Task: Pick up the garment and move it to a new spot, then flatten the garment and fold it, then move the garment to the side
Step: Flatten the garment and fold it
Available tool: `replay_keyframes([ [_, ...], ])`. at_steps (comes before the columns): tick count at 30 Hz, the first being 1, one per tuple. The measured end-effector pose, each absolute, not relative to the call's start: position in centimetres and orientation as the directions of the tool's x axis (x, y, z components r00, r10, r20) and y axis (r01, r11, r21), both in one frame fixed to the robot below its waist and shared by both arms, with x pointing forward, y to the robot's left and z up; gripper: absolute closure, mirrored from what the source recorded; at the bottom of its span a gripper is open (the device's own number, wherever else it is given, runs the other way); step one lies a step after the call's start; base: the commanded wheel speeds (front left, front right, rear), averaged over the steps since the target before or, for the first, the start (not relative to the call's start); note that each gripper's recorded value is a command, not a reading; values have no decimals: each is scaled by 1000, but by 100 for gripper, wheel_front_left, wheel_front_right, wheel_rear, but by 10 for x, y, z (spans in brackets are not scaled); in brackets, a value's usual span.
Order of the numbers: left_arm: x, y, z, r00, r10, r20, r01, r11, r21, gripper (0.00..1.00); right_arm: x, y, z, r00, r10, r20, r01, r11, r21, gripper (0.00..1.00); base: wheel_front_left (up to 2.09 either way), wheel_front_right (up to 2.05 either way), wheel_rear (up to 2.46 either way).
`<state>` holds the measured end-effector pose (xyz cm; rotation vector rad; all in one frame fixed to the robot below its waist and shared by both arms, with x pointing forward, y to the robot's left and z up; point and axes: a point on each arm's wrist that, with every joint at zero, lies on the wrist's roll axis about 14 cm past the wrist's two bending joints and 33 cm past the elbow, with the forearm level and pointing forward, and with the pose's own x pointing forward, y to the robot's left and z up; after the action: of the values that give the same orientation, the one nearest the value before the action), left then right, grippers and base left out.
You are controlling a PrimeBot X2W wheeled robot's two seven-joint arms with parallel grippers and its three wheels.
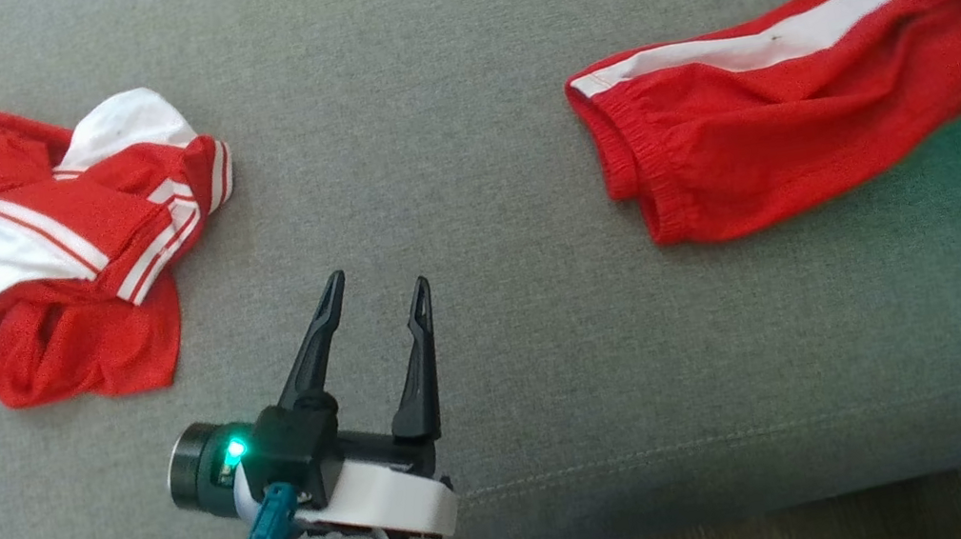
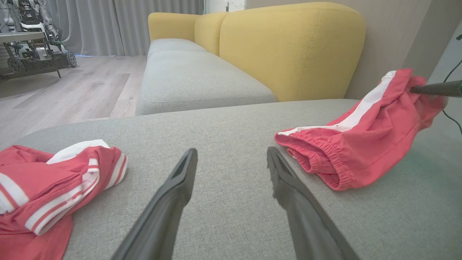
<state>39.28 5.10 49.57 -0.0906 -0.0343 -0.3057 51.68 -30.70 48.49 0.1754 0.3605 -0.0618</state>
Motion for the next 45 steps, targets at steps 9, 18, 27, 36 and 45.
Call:
replay_keyframes([
  [9, 391, 51, 497, 953, -299, 50, 302, 949, -90, 0, 532, -236, 520, 947, 174, -269, -154, 983, 96, 100, 0, 0, 0],
  [18, 390, 63, 498, 965, -258, 47, 261, 961, -95, 0, 522, -144, 514, 843, 413, -344, -416, 907, 71, 100, 0, 0, 0],
  [27, 387, 74, 497, 974, -222, 43, 225, 970, -96, 0, 471, -77, 456, 641, 551, -534, -564, 811, 160, 0, 0, 0, 0],
  [36, 380, 79, 495, 979, -200, 34, 203, 973, -107, 0, 488, -79, 528, 773, 574, -270, -542, 819, 187, 0, 0, 0, 0],
  [45, 379, 80, 508, 982, -176, 72, 183, 976, -120, 0, 485, -186, 566, 971, 236, 22, -234, 940, 249, 0, 0, 0, 0],
])
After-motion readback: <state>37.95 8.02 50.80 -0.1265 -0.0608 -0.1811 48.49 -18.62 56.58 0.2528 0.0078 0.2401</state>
